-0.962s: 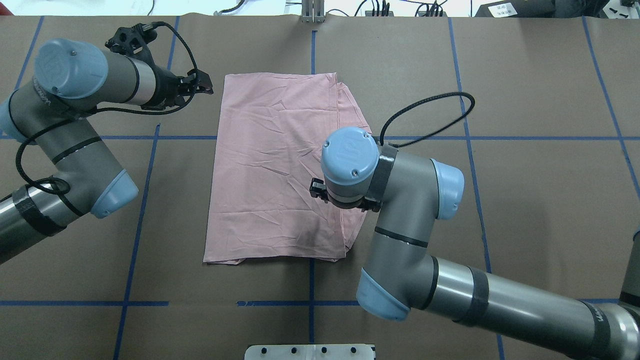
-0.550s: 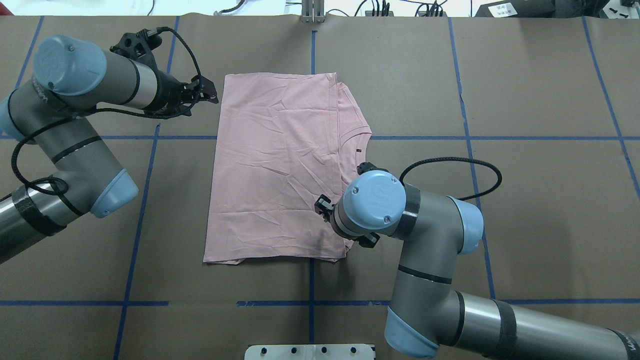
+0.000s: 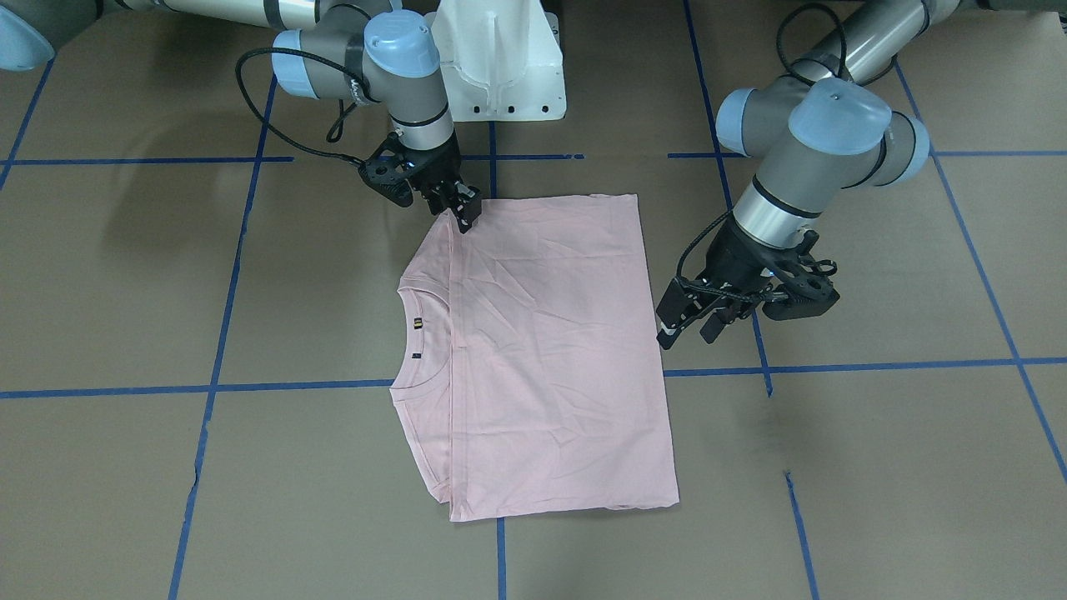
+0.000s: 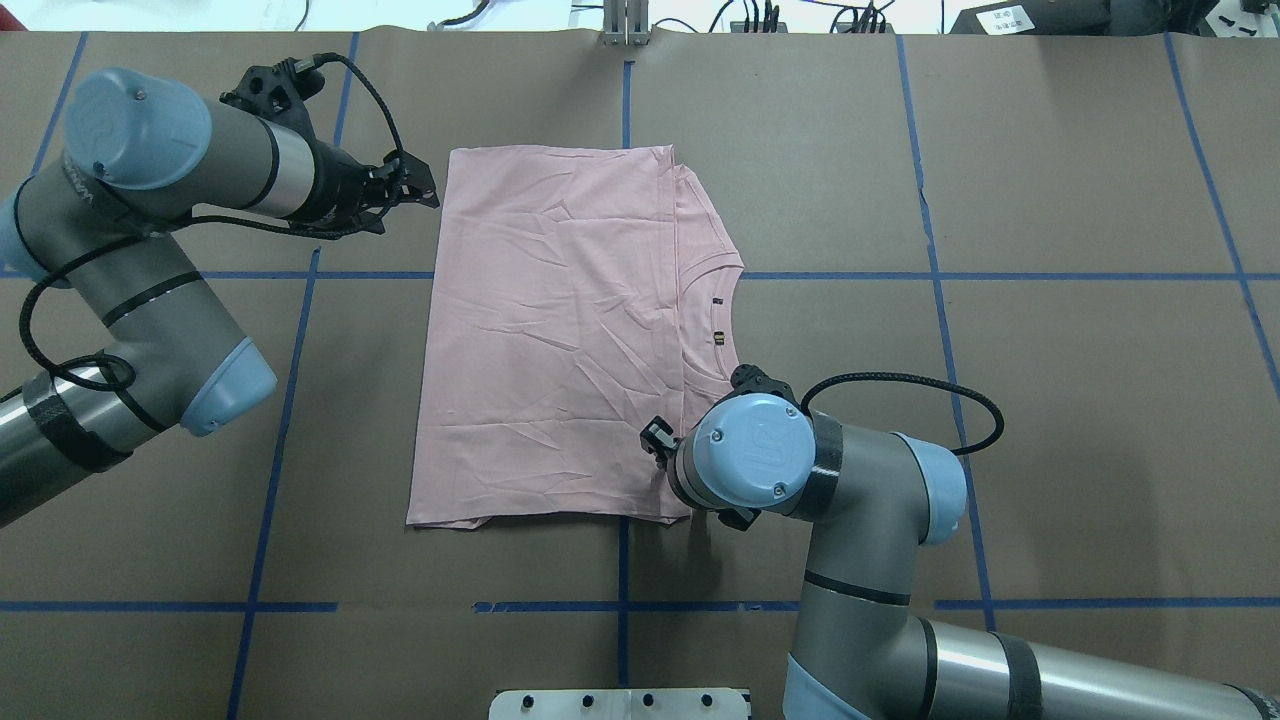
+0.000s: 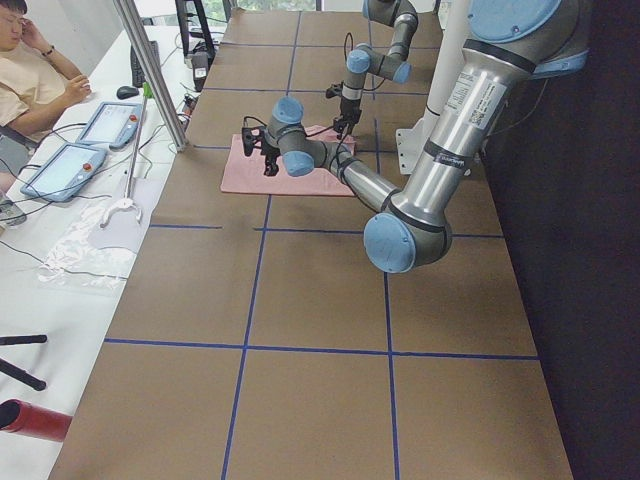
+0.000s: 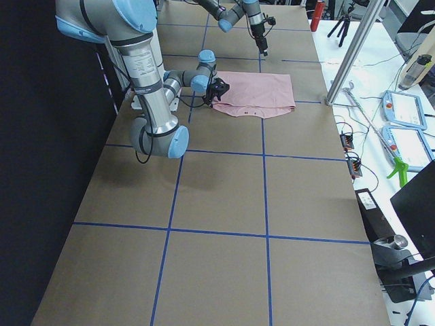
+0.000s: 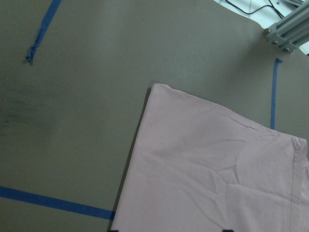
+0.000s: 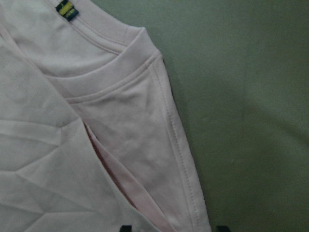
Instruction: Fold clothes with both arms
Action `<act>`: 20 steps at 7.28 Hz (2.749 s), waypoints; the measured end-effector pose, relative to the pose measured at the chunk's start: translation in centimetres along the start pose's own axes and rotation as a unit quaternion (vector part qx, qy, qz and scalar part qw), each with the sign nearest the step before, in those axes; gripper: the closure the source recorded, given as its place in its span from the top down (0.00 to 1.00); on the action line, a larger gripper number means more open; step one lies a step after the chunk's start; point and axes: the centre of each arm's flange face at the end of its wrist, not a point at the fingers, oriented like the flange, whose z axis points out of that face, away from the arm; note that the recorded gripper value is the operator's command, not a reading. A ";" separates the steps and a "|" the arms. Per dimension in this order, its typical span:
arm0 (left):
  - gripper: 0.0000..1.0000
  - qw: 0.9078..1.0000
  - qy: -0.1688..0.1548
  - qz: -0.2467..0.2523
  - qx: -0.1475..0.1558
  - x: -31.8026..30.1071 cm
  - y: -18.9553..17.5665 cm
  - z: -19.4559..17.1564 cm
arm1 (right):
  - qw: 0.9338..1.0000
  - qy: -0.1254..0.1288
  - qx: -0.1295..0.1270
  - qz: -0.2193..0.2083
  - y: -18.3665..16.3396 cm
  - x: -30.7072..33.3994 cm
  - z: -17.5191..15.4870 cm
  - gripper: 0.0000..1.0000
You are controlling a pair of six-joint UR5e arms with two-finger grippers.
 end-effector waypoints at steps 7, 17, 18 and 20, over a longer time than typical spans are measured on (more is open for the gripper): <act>0.77 1.000 0.005 0.001 0.003 0.2 0.0 -0.6 | 1.000 0.028 0.010 0.000 1.1 0.2 0.3 0.00; 0.77 0.983 -0.059 -0.165 -0.052 0.5 25.0 -0.6 | 1.000 0.004 -0.015 -0.004 -0.8 4.0 -4.9 0.00; 0.77 0.980 -0.081 -0.171 -0.059 -0.6 27.0 0.0 | 1.000 0.004 -0.015 -0.005 -0.8 4.0 -4.9 0.00; 0.75 0.976 -0.108 -0.178 -0.065 -2.6 29.0 0.7 | 1.000 0.004 -0.017 -0.006 -0.7 4.0 -4.9 0.00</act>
